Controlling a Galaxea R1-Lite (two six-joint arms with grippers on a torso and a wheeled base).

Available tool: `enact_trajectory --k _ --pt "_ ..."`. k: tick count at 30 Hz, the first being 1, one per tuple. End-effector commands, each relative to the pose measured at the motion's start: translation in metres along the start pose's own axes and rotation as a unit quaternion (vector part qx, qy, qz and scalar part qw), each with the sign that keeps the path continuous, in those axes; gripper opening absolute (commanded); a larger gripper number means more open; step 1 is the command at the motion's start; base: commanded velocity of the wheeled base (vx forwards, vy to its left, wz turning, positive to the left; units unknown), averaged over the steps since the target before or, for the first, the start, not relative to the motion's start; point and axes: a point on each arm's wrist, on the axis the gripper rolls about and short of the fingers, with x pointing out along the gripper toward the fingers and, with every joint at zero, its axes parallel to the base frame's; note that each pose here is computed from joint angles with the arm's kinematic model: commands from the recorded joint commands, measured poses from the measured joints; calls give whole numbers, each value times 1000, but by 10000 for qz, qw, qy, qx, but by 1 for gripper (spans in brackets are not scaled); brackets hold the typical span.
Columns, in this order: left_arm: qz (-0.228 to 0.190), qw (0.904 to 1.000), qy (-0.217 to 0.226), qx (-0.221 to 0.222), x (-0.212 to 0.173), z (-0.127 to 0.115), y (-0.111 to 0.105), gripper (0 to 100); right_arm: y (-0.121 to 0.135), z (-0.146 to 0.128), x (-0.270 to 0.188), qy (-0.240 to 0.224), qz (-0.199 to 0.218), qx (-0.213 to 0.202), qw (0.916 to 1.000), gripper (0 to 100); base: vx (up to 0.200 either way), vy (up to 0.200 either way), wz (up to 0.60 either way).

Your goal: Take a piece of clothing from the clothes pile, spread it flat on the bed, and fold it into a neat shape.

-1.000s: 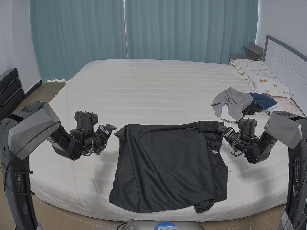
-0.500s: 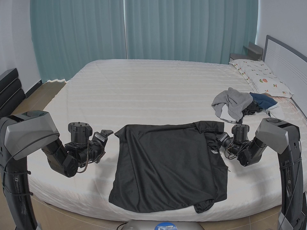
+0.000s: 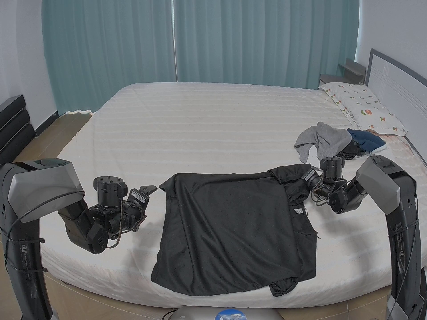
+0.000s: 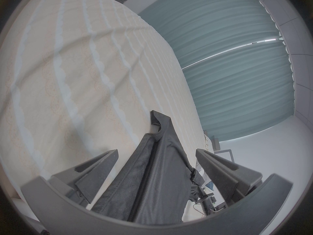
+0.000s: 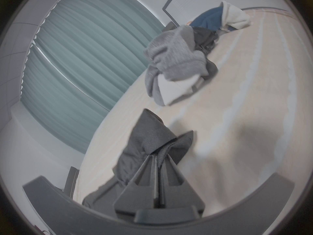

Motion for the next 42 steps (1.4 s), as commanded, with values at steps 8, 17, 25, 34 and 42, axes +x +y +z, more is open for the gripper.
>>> enact_trajectory --k 8,17,25,34,42 --pt "-88 10000 -15 29 -2 -5 6 100 40 92 28 -1265 784 83 9888 0 0 0 0" --pt "-83 10000 -6 33 -3 -6 8 100 2 60 58 -1032 446 66 9936 0 0 0 0" --pt "-85 10000 0 36 -3 -7 7 100 -8 65 57 -1040 326 92 9940 100 0 0 0" --pt "-73 9999 12 69 -2 -8 8 100 -9 62 -2 -151 331 -85 9993 100 0 0 0" --pt "-138 9995 -74 260 3 -15 11 100 -11 54 -58 16 566 -92 9984 100 0 0 0"
